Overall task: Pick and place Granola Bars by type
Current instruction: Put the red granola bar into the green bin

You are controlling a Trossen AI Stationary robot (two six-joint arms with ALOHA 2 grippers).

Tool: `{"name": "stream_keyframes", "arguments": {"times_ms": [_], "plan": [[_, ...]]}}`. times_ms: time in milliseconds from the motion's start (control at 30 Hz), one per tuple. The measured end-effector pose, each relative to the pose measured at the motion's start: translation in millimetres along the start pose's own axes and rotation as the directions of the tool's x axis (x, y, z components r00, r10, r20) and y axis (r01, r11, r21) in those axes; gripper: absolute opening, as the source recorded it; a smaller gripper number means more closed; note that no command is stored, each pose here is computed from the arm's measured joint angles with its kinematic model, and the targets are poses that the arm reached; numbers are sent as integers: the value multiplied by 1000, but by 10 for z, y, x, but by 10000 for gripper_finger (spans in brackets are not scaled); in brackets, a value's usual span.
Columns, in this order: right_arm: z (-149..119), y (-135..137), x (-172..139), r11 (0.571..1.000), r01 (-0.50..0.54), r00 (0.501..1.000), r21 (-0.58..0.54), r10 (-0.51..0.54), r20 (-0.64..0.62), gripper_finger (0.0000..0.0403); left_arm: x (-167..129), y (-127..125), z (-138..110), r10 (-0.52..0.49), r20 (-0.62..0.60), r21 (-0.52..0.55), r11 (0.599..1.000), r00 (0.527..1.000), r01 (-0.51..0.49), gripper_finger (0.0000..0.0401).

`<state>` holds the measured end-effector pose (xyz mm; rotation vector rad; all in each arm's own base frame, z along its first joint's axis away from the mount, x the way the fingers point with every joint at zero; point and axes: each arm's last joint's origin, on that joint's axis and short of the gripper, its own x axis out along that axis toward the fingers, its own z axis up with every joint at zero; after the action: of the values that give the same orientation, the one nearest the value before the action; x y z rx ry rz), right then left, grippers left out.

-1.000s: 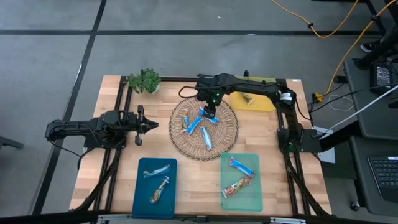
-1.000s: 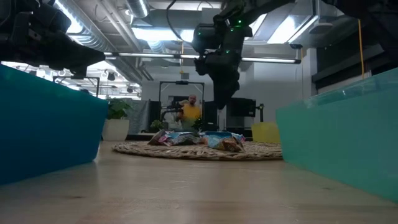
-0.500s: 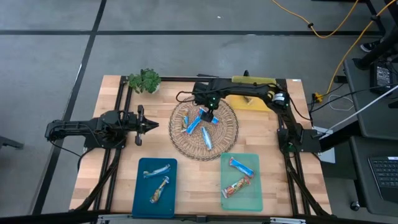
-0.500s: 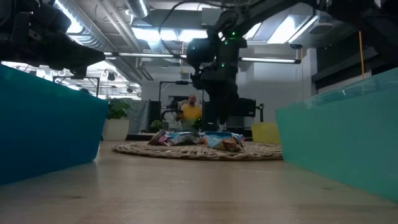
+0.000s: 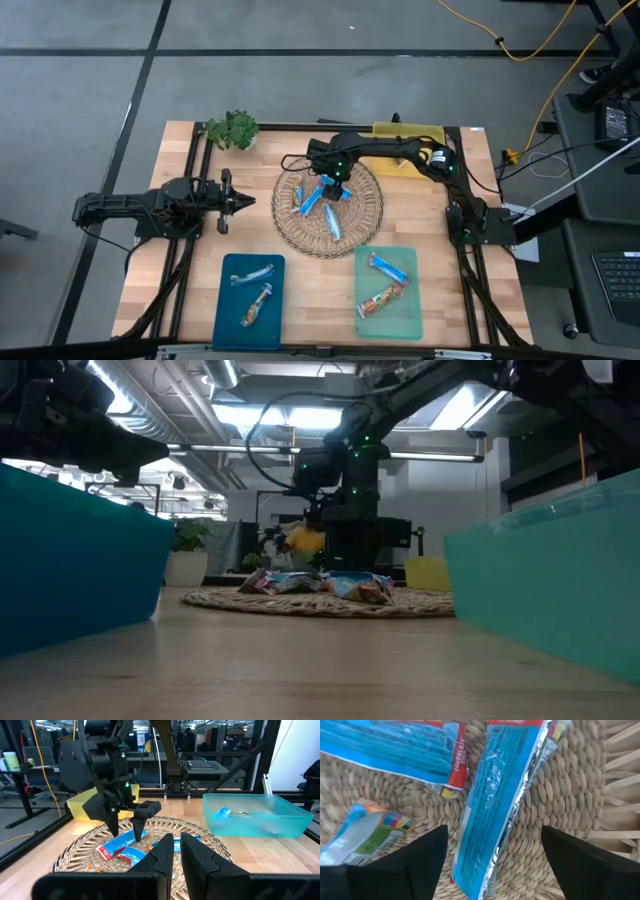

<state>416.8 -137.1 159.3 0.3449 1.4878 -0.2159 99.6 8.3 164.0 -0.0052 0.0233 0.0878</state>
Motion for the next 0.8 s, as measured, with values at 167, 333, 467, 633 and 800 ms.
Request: {"name": "stream_keyframes", "arguments": {"times_ms": [167, 333, 467, 633, 800], "plan": [[10, -10, 95, 1000, 7, 1000, -16, -7, -19, 303, 0, 0, 0, 0, 0, 0, 1000, 1000, 0, 24], [14, -15, 100, 1000, 11, 1000, -19, -11, -17, 260, 0, 0, 0, 0, 0, 0, 1000, 1000, 0, 27], [17, -10, 100, 1000, 7, 1000, -21, -7, -14, 219, 0, 0, 0, 0, 0, 0, 1000, 1000, 0, 29], [18, -13, 100, 1000, 6, 1000, -20, -6, -14, 170, 0, 0, 1, 0, 0, 0, 1000, 1000, 0, 26], [13, -10, 100, 1000, 4, 1000, -21, -4, -19, 135, 0, 0, 1, 0, 0, 0, 1000, 1000, 0, 24]]}}
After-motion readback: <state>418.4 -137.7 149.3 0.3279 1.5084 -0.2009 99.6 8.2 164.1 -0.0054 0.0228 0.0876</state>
